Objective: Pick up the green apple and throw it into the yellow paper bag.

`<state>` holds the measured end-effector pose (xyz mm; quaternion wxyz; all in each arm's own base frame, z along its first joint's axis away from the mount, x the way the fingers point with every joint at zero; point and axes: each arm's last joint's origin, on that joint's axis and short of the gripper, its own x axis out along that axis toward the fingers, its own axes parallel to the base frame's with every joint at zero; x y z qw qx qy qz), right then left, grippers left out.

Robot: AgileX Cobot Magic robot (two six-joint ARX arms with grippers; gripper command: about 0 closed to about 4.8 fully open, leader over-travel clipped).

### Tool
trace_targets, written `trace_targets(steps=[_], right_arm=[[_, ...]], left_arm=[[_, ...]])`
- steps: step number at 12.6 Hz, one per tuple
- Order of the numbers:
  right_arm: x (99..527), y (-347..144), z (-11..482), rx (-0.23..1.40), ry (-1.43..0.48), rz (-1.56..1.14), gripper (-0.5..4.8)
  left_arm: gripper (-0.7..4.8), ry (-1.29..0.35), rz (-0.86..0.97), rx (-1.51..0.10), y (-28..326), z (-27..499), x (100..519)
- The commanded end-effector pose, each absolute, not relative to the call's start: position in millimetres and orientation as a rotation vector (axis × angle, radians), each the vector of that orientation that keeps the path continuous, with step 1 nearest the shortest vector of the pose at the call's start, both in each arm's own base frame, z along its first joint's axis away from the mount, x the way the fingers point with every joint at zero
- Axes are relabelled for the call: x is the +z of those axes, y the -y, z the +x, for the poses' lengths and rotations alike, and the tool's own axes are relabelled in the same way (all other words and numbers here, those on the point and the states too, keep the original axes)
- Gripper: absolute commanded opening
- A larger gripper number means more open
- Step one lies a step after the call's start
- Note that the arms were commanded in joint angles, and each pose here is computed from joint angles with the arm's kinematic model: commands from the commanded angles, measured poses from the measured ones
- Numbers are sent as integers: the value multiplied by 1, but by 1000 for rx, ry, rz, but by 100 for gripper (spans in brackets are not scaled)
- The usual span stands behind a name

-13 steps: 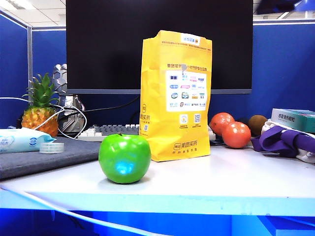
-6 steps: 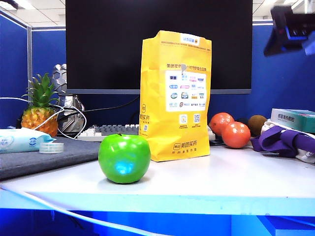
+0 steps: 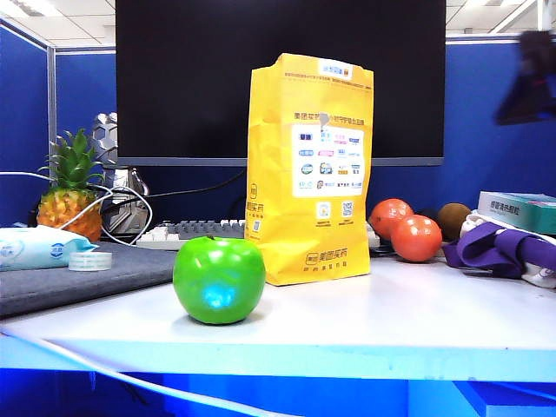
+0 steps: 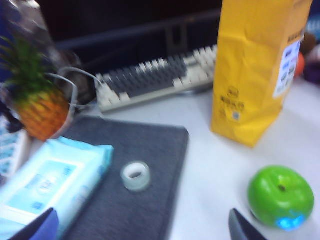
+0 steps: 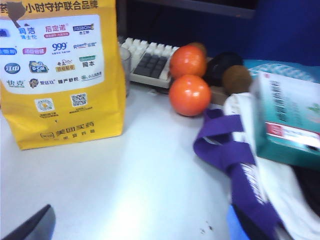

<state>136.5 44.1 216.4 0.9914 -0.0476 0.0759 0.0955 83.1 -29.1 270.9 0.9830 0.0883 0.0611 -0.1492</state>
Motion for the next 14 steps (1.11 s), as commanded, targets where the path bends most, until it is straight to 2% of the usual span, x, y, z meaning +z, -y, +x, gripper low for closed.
trace_targets(steps=[1, 5, 10, 11, 14], right_arm=[[202, -20, 111, 63, -41, -58, 479], [176, -4, 100, -78, 25, -47, 479], [161, -3, 97, -85, -36, -55, 479], [161, -3, 97, -85, -35, -55, 479], [161, -3, 97, -85, -35, -55, 479]], left_arm=[[457, 89, 134, -228, 20, 76, 239], [457, 63, 139, -212, 19, 80, 213], [457, -32, 151, -220, 21, 89, 181], [457, -168, 168, -231, 21, 89, 163], [457, -239, 177, -236, 21, 87, 156]])
